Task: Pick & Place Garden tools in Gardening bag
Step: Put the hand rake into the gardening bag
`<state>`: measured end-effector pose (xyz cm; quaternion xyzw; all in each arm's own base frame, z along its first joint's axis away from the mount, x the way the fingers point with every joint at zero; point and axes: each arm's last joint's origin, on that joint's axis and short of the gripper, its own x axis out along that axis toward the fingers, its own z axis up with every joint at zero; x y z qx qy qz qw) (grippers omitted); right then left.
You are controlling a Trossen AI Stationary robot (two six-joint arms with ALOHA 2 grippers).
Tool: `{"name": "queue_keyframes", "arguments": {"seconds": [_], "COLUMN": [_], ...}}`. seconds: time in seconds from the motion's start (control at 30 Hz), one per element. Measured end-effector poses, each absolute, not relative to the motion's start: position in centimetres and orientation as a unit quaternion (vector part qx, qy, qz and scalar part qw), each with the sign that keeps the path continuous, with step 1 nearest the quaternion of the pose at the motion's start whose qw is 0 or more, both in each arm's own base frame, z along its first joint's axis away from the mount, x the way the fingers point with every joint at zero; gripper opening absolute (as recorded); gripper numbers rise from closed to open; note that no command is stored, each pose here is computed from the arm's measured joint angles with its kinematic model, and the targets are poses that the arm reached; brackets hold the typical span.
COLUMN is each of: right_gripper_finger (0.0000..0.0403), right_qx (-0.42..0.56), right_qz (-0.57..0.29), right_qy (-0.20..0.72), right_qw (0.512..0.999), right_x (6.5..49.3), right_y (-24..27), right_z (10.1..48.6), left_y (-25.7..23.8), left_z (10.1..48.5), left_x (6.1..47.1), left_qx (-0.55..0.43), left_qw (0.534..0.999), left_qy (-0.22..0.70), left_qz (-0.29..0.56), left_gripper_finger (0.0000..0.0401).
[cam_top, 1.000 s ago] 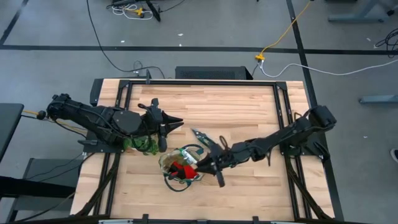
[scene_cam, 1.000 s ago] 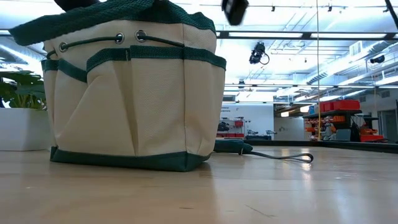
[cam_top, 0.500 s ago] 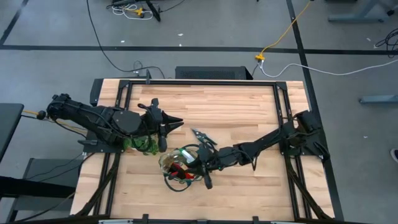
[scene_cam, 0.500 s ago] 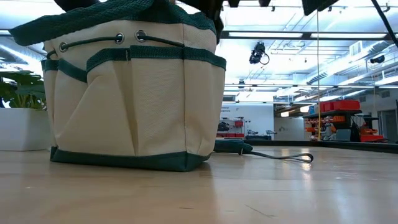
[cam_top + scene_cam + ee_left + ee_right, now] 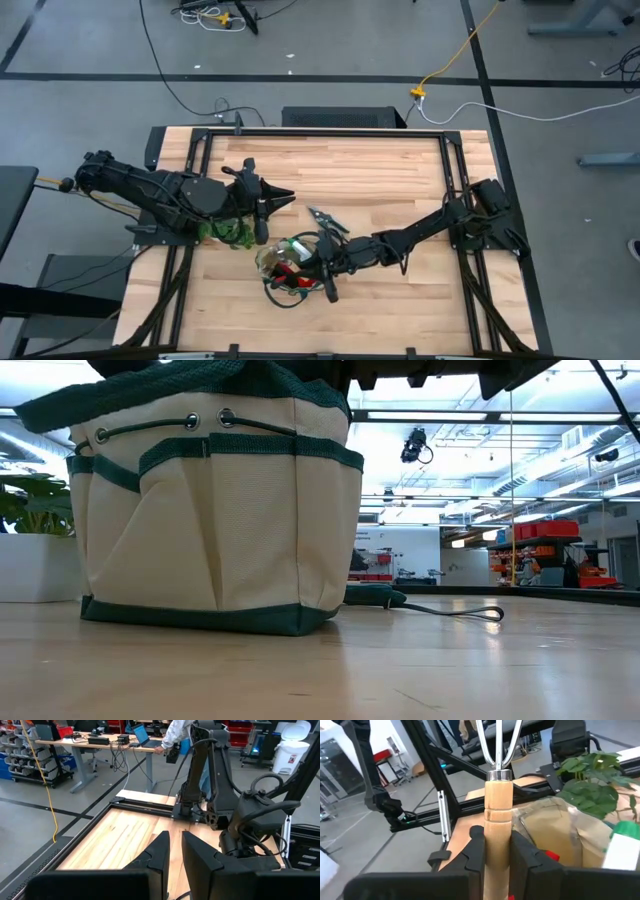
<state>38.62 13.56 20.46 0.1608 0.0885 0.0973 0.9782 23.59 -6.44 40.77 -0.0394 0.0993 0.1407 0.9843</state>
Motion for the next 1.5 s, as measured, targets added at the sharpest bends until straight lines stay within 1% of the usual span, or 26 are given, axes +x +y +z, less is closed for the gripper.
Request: {"name": "queue_keyframes", "arguments": {"seconds": [0.7, 1.0, 1.17, 1.23, 1.4, 1.5], "right_gripper_finger": [0.0045, 0.0045, 0.0046, 0.0049, 0.0053, 0.0065], "right_qx": [0.157, 0.106, 0.11, 0.109, 0.131, 0.132], "right_qz": [0.083, 0.054, 0.052, 0.045, 0.054, 0.057], "right_qy": [0.089, 0.112, 0.119, 0.131, 0.112, 0.107], "right_qw": [0.98, 0.986, 0.985, 0.984, 0.984, 0.984], "right_x": [38.9, 40.6, 40.9, 41.2, 42.0, 42.2], "right_y": [13.0, 12.5, 12.3, 12.1, 12.0, 12.0], "right_z": [20.5, 22.2, 21.6, 20.7, 19.2, 19.0], "left_y": [-6.4, -6.4, -6.4, -6.4, -6.4, -6.4], "left_z": [40.8, 40.8, 40.8, 40.8, 40.8, 40.8], "left_x": [23.6, 23.6, 23.6, 23.6, 23.6, 23.6], "left_qx": [-0.04, -0.039, -0.035, -0.035, -0.035, -0.035], "left_qw": [0.984, 0.984, 0.984, 0.984, 0.984, 0.984], "left_qy": [0.099, 0.099, 0.099, 0.099, 0.099, 0.099], "left_qz": [0.141, 0.141, 0.141, 0.141, 0.141, 0.141], "left_gripper_finger": [0.0055, 0.0055, 0.0055, 0.0055, 0.0055, 0.0055]}}
